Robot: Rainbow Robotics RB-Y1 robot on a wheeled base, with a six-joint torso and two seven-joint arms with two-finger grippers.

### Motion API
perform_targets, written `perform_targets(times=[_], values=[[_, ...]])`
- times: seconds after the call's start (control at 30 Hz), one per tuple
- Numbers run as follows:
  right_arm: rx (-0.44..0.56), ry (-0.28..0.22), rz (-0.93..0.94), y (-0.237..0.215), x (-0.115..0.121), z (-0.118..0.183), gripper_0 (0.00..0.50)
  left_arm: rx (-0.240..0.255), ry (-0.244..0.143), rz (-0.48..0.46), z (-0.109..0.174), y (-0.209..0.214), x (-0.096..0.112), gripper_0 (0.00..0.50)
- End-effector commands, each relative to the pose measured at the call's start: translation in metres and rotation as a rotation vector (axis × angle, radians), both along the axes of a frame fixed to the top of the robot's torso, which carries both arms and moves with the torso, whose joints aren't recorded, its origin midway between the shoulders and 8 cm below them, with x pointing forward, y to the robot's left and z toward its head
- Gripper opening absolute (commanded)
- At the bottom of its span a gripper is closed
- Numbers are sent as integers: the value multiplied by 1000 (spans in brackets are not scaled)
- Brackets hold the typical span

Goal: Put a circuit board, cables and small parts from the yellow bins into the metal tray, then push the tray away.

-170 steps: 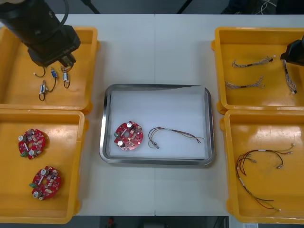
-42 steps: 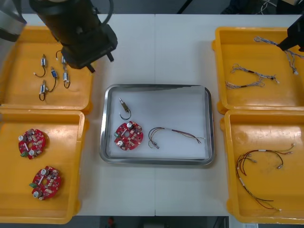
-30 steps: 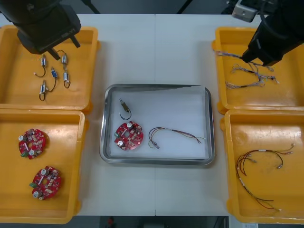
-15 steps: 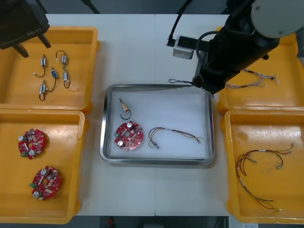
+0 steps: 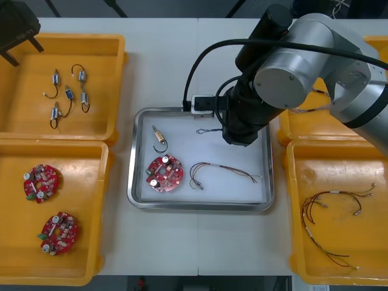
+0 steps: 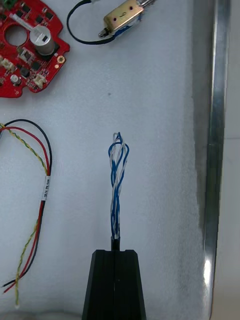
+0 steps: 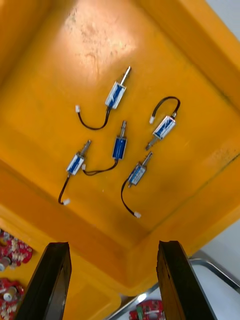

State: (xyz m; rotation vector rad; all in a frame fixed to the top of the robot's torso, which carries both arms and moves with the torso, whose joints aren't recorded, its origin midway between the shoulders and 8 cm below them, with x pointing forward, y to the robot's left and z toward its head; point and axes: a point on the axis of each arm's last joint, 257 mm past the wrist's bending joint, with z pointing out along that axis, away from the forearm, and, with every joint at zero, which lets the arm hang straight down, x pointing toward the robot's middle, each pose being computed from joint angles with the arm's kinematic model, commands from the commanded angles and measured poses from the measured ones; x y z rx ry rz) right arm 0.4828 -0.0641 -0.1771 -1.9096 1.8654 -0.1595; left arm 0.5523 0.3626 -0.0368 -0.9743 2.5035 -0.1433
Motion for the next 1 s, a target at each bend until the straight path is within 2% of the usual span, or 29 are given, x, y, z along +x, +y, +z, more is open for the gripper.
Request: perform_targets(times=[0.03,0.2,0.33,0.57,0.9,0.93,1.0], values=[[-13,-53,102,23,15,14,0,77,-104,-71,44,33,16,500],[-18,-53,113,24,26,1,0,100,-140,-95,43,46,30,500],[-36,-67,113,24,31,-10,0,158,-163,-133,38,53,42,500],[-53,-57,96,16,35,-18,0,234,-206,-145,26,60,63,500],[-64,-61,73,6,43,-22,1,256,-284,-133,-1,64,99,500],[-67,-63,73,5,43,-21,21,263,-293,-133,-4,65,103,500],[-68,-67,76,5,44,-20,134,271,-309,-135,-10,64,110,500]])
